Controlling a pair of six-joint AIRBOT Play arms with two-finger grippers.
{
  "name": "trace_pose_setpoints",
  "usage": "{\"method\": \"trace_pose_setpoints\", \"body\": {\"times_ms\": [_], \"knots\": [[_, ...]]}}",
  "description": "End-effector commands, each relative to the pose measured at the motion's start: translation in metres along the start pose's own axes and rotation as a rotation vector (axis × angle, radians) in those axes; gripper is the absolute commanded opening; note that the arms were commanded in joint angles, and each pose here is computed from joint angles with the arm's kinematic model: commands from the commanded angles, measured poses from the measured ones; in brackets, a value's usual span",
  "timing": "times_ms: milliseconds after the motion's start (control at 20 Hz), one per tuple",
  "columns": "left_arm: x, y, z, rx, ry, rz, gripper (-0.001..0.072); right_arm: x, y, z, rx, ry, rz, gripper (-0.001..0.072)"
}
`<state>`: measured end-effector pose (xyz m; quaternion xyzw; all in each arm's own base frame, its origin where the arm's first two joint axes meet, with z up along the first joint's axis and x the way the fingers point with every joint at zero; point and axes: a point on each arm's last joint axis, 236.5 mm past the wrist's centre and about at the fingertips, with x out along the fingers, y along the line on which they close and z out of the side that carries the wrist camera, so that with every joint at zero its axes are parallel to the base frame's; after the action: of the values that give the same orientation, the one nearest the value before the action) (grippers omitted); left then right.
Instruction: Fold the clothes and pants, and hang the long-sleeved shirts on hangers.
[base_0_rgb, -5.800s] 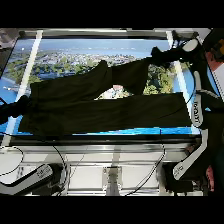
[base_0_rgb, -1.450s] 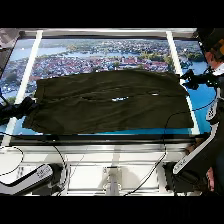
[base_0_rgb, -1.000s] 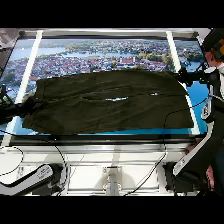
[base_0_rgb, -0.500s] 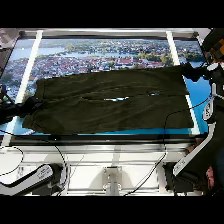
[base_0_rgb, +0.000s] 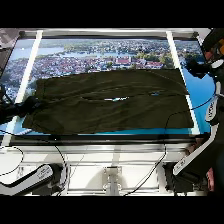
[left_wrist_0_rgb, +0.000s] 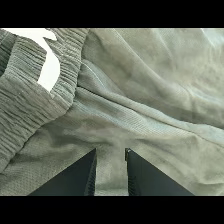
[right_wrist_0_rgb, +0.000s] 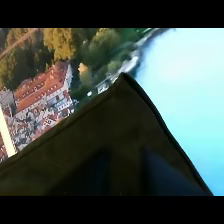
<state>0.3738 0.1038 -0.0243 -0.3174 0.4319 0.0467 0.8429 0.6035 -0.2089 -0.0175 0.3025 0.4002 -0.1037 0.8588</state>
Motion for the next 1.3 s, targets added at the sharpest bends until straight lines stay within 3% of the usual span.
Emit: {"method": "trace_pose_setpoints", "body": {"times_ms": [0, 50, 550, 900, 950, 1000, 1050, 1100, 1150, 1250], "knots": [[0.000, 0.002, 0.003, -0.003, -0.014, 0.005, 0.0089, -0.038, -0.012, -0.007, -0.012, 0.082, -0.016, 0.0021], [0.000, 0.001, 0.003, -0.003, -0.014, 0.005, 0.0053, -0.051, -0.018, -0.015, -0.023, 0.128, -0.019, 0.0021], [-0.035, 0.042, -0.023, 0.094, 0.085, 0.168, 0.0050, -0.087, -0.003, -0.113, -0.047, 0.465, 0.168, 0.0017], [-0.101, 0.110, -0.087, -0.247, 0.082, 0.231, 0.0052, -0.114, 0.038, -0.174, -0.027, 0.483, 0.370, 0.0018], [-0.102, 0.119, -0.098, -0.299, 0.084, 0.237, 0.0077, -0.119, 0.043, -0.178, -0.021, 0.498, 0.391, 0.0019], [-0.100, 0.129, -0.102, -0.330, 0.070, 0.252, 0.0237, -0.120, 0.046, -0.179, -0.022, 0.503, 0.398, 0.0022], [-0.095, 0.133, -0.101, -0.347, 0.049, 0.256, 0.0487, -0.121, 0.048, -0.179, -0.005, 0.507, 0.397, 0.0023], [-0.091, 0.132, -0.101, -0.358, 0.051, 0.244, 0.0583, -0.122, 0.050, -0.177, 0.029, 0.510, 0.396, 0.0044], [-0.087, 0.136, -0.099, -0.360, 0.045, 0.250, 0.0582, -0.123, 0.055, -0.176, 0.071, 0.515, 0.410, 0.0117], [-0.084, 0.148, -0.095, -0.368, 0.021, 0.275, 0.0575, -0.128, 0.067, -0.173, 0.132, 0.519, 0.453, 0.0406]]}}
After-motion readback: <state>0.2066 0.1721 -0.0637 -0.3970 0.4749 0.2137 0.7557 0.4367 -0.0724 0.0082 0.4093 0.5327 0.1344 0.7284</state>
